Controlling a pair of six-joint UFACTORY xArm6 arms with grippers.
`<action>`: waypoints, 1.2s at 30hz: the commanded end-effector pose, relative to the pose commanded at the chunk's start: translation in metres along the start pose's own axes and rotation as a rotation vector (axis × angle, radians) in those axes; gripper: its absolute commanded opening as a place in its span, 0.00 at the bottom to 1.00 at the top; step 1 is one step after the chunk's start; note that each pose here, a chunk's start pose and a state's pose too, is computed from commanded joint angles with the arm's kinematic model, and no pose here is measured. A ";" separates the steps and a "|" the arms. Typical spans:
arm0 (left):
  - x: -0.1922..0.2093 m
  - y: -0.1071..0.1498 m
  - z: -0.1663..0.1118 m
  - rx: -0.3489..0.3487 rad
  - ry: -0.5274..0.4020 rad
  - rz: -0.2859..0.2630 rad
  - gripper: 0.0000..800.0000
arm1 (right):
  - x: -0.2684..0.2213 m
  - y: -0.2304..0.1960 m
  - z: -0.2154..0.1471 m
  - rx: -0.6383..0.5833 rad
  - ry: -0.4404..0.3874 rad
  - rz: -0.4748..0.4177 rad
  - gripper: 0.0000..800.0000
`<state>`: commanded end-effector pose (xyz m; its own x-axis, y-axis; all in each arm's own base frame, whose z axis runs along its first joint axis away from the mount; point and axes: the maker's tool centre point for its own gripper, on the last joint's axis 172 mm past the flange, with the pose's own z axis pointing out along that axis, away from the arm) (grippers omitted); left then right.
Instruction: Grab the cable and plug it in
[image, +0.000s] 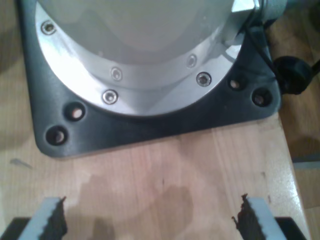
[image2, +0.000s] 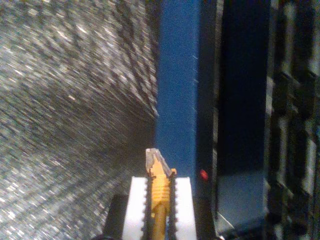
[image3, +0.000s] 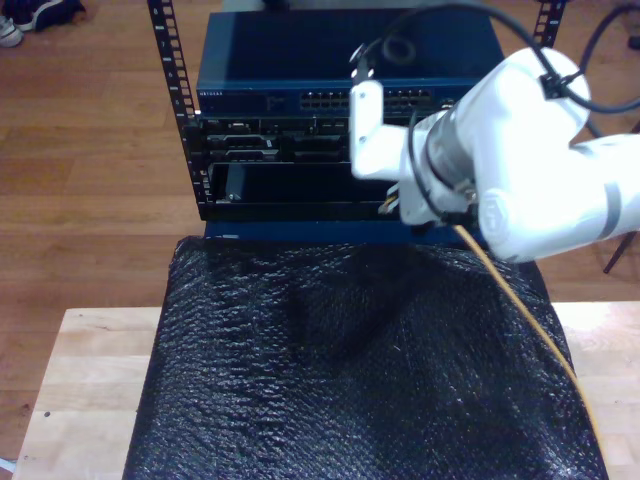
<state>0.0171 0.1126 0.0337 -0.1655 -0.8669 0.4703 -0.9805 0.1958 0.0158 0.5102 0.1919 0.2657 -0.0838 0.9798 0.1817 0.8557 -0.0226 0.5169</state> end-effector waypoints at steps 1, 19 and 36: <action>0.000 0.000 0.000 0.000 -0.002 0.000 1.00 | -0.002 -0.001 0.004 -0.003 -0.009 -0.017 0.00; 0.000 0.000 0.000 0.000 -0.002 0.000 1.00 | -0.022 0.039 -0.004 -0.125 -0.017 0.012 0.00; 0.000 0.000 0.000 0.000 -0.002 0.000 1.00 | -0.015 0.045 -0.004 -0.202 -0.014 -0.081 0.00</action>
<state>0.0171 0.1130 0.0336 -0.1657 -0.8676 0.4689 -0.9805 0.1958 0.0158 0.5483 0.1758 0.2894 -0.1403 0.9826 0.1217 0.7265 0.0186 0.6869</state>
